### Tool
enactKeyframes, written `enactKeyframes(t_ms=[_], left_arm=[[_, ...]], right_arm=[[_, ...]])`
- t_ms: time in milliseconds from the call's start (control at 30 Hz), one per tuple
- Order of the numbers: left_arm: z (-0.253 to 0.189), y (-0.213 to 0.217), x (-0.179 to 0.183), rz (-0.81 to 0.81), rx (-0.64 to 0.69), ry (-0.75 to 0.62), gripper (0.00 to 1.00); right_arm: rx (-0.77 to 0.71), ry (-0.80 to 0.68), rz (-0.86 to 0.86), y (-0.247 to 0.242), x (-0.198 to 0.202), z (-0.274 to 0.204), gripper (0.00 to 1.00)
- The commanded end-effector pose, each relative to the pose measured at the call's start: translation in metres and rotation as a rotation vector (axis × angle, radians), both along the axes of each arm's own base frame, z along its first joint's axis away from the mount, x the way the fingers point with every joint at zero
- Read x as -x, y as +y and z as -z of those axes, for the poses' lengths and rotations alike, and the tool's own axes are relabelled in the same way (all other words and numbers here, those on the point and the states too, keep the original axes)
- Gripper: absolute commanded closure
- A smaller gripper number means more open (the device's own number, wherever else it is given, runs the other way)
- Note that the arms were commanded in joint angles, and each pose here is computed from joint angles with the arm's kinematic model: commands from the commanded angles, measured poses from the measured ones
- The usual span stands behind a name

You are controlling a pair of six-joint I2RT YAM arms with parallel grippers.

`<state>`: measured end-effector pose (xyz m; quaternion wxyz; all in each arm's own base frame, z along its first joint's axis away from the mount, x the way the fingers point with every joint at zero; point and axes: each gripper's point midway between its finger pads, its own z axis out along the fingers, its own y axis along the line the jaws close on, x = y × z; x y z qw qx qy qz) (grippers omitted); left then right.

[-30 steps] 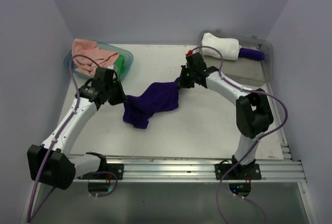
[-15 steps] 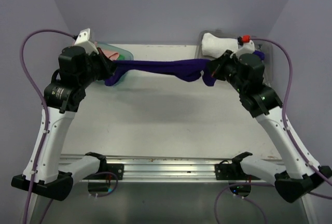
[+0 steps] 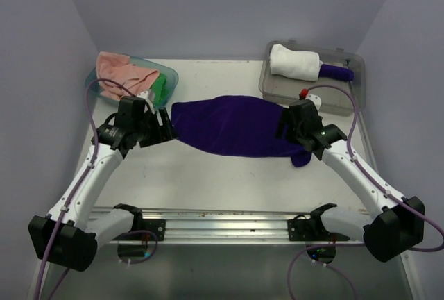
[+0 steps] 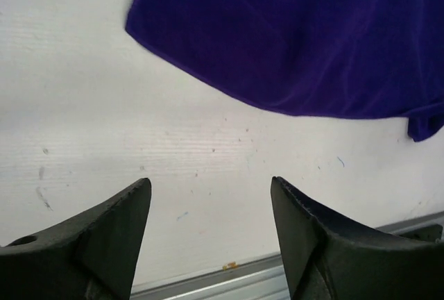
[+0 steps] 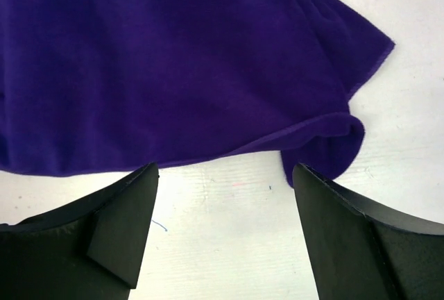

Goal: Roll the towels
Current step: Flatten the towel

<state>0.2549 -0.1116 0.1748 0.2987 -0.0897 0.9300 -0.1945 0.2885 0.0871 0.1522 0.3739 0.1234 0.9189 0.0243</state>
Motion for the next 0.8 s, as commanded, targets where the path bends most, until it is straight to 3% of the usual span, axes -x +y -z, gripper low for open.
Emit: enactKeyframes(t_ms=[0, 200, 567, 700, 767], left_arm=[[-0.01, 0.017, -0.03, -0.083, -0.082, -0.065, 0.28], [0.025, 0.007, -0.07, -0.115, -0.084, -0.004, 0.42], [0.083, 0.008, -0.098, -0.153, -0.173, 0.097, 0.42], [0.1, 0.014, -0.115, -0.176, -0.222, 0.097, 0.5], [0.108, 0.013, -0.124, -0.156, -0.235, 0.104, 0.48]], right_arm=[[-0.045, -0.072, -0.034, 0.011, -0.013, -0.025, 0.19], [-0.112, -0.013, -0.083, 0.026, -0.003, -0.004, 0.23], [-0.096, 0.033, -0.105, 0.027, 0.004, 0.011, 0.22], [-0.089, 0.042, -0.11, 0.027, 0.004, 0.012, 0.21], [-0.079, 0.041, -0.11, 0.026, 0.003, 0.012, 0.2]])
